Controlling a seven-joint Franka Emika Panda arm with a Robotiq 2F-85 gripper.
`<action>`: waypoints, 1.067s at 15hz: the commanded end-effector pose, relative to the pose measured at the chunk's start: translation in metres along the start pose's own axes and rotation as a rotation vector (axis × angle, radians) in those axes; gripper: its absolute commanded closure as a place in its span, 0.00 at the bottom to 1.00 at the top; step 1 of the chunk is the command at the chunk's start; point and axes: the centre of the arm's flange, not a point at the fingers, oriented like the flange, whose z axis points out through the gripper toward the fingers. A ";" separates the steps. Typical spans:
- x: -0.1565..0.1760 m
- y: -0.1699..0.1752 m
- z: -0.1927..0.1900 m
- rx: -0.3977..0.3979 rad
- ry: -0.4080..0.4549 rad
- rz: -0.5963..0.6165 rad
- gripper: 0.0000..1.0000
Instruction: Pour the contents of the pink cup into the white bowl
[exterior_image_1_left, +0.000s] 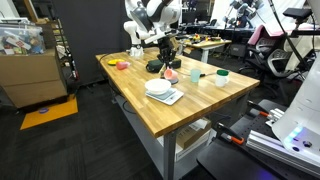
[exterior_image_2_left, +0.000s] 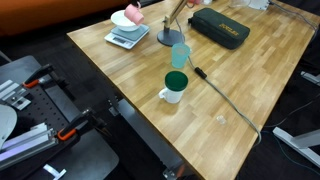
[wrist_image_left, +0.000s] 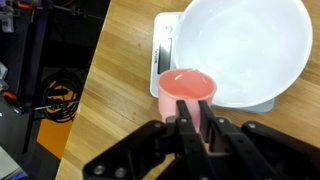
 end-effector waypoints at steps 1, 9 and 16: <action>0.000 -0.006 -0.005 -0.030 0.025 0.012 0.96; -0.002 -0.008 -0.001 -0.052 0.061 0.016 0.96; -0.002 -0.008 -0.001 -0.062 0.041 0.009 0.96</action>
